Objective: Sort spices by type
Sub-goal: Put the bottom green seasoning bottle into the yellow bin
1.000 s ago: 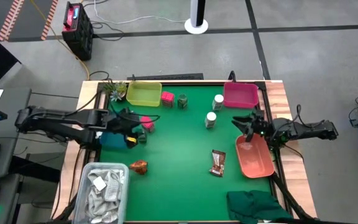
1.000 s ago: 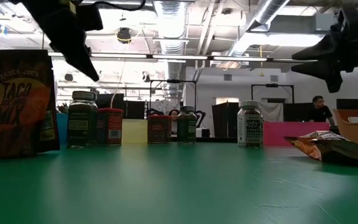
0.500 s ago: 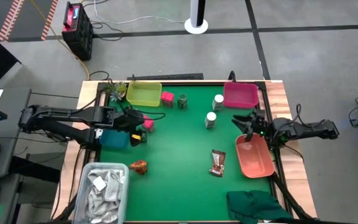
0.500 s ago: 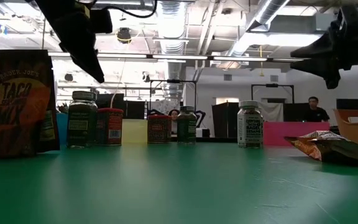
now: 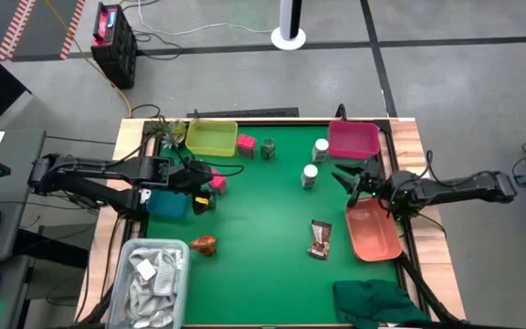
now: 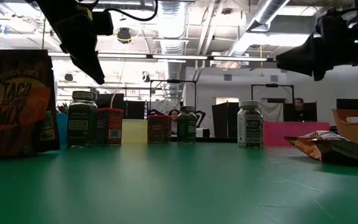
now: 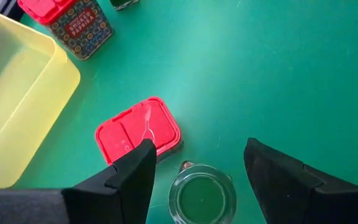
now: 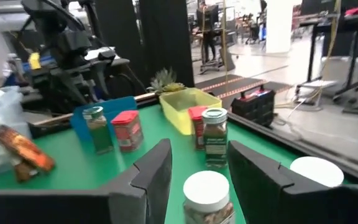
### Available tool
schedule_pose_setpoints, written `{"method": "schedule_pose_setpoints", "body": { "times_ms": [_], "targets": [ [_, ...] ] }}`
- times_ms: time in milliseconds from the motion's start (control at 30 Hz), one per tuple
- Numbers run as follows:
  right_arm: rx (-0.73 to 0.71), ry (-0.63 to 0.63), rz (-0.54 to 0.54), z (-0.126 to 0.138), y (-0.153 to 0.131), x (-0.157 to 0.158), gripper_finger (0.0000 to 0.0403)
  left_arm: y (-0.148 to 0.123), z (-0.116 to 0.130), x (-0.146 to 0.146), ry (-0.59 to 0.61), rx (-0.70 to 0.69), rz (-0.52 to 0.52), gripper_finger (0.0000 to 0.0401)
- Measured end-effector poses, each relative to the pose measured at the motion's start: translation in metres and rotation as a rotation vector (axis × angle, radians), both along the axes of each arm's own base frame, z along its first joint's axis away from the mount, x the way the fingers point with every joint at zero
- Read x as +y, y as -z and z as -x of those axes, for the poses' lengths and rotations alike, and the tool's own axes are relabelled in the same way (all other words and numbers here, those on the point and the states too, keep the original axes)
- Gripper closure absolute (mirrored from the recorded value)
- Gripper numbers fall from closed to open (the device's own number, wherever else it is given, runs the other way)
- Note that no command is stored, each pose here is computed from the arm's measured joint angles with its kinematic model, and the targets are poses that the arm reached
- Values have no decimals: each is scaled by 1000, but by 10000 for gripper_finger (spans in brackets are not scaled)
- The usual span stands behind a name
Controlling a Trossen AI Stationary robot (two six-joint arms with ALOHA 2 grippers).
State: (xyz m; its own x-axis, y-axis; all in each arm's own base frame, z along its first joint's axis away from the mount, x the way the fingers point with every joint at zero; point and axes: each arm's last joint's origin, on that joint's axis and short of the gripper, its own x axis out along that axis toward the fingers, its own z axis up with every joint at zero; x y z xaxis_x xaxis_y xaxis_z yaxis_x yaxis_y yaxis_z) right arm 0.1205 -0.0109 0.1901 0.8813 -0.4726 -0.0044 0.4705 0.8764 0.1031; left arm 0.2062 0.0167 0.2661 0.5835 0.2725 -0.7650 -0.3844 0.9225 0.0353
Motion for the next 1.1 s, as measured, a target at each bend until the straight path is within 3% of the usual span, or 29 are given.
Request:
{"method": "schedule_pose_setpoints", "body": {
  "times_ms": [200,433,533,667,867,1100],
  "targets": [
    [4,-115,70,-14,-1,-2,206,0,1,0,-6,5,4,160],
    [70,-114,69,-28,1,-5,140,8,12,-1,-20,149,18,90],
    [96,-115,60,-35,1,-5,122,8,12,0,-36,145,-2,72],
    [119,-116,61,-44,-3,-6,115,9,12,1,-44,148,-15,70],
    [177,-119,90,-57,-17,-6,116,20,12,-3,-33,140,77,69],
    [277,-116,92,-69,-24,-9,116,29,10,-6,-14,111,45,69]
  ]
}}
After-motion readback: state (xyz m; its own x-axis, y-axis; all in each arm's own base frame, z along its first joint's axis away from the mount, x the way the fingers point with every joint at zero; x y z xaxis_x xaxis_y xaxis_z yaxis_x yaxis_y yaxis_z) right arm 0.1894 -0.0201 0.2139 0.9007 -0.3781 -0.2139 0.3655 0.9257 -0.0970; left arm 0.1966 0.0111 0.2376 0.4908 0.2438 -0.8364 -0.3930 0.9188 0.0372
